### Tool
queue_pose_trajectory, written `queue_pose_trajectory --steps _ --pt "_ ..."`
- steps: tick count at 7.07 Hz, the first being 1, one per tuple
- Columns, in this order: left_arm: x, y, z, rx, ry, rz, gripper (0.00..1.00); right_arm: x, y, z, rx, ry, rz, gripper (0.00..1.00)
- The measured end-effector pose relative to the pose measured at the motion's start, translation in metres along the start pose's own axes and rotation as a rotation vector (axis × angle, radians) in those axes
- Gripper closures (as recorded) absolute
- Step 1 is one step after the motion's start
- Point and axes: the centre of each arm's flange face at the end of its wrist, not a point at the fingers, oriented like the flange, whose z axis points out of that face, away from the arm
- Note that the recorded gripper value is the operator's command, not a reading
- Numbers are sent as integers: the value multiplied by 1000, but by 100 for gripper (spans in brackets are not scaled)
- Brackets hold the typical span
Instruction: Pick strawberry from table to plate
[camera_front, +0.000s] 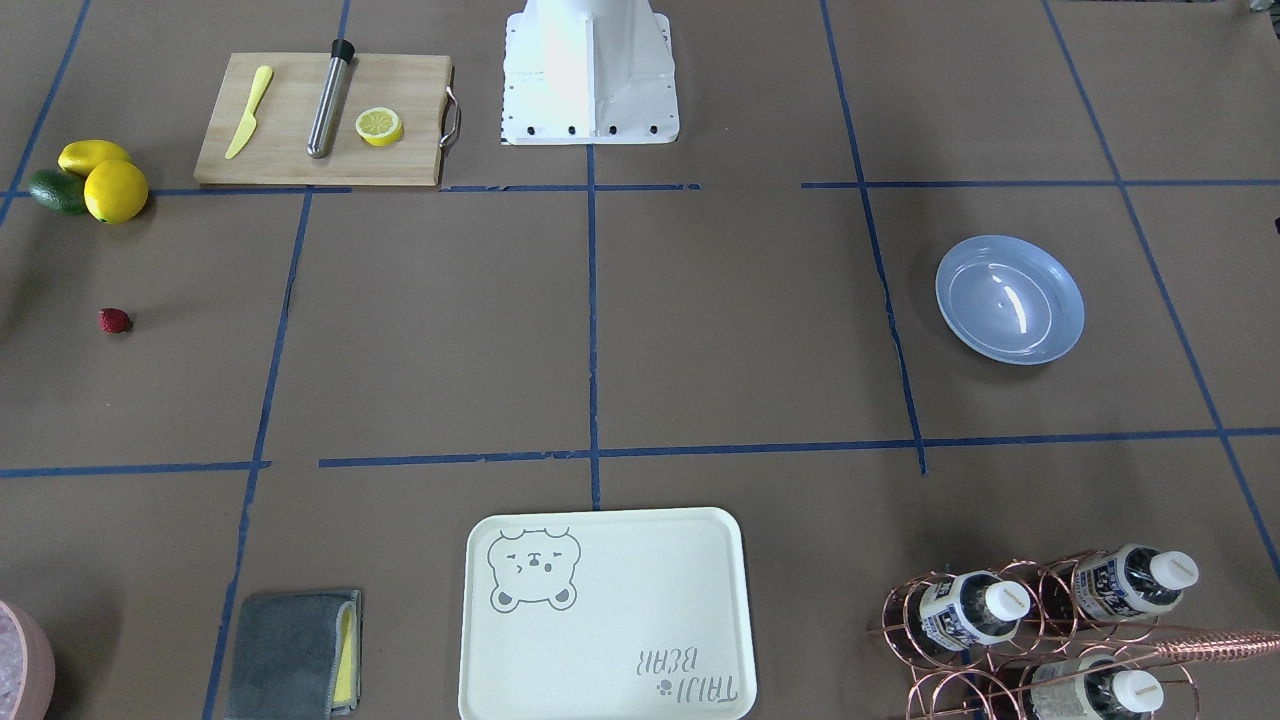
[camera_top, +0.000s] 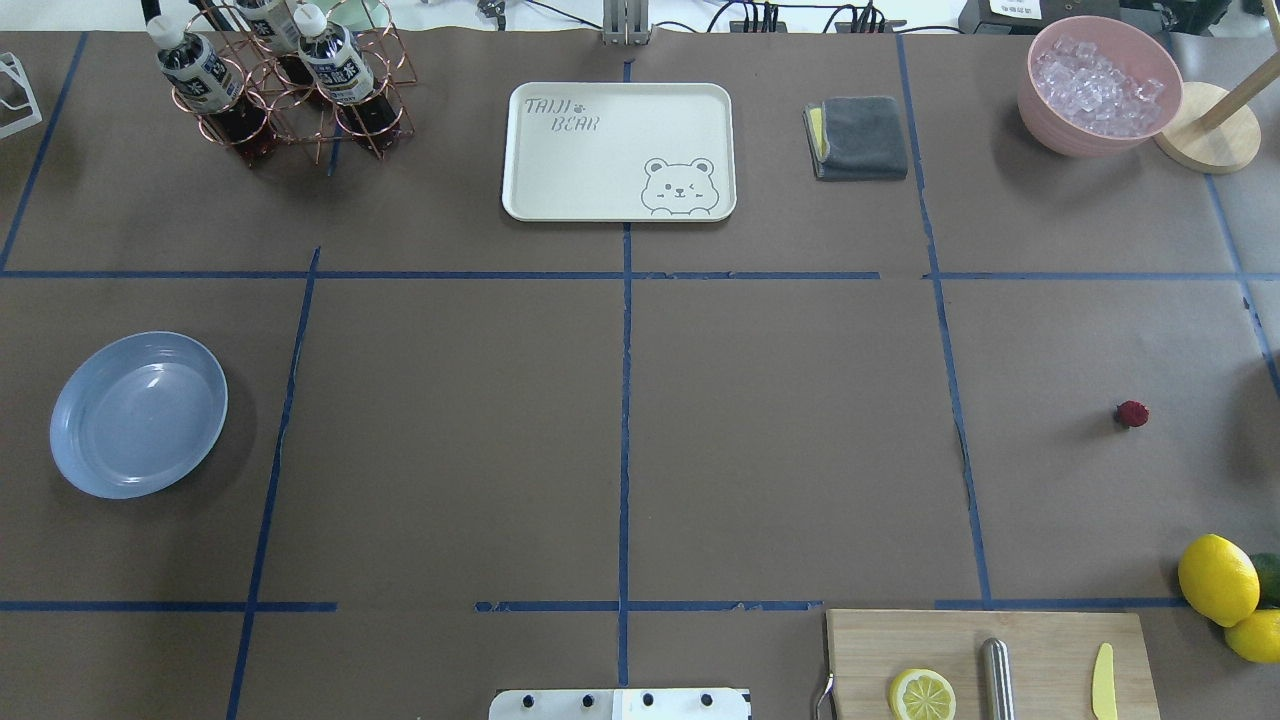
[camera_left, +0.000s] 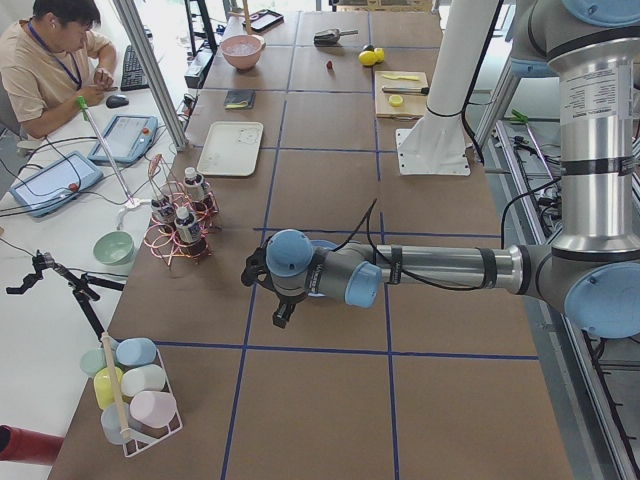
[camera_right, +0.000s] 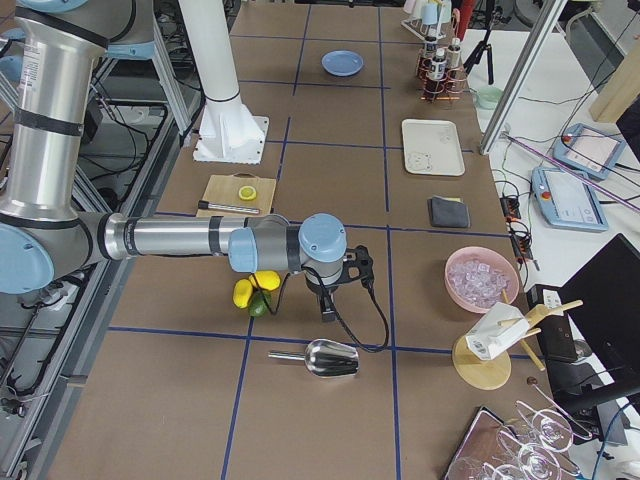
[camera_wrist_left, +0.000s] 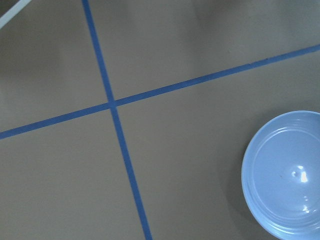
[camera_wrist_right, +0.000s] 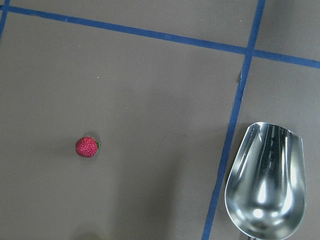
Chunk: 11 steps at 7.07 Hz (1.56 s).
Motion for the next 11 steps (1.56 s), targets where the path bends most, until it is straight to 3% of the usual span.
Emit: queue_pose_trajectory --steps 2,4,6,11 --pt "31 -21 50 -56 40 -21 0 0 0 0 0 -4 0 0" --pt "63 -59 97 -105 -3 -130 2 0 0 0 1 -4 -2 0" --pt "69 -78 127 -127 -59 -153 3 -1 -1 -1 3 -4 -3 0" --pt "80 -67 168 -163 -57 -89 15 -1 -1 0 3 -10 -3 0"
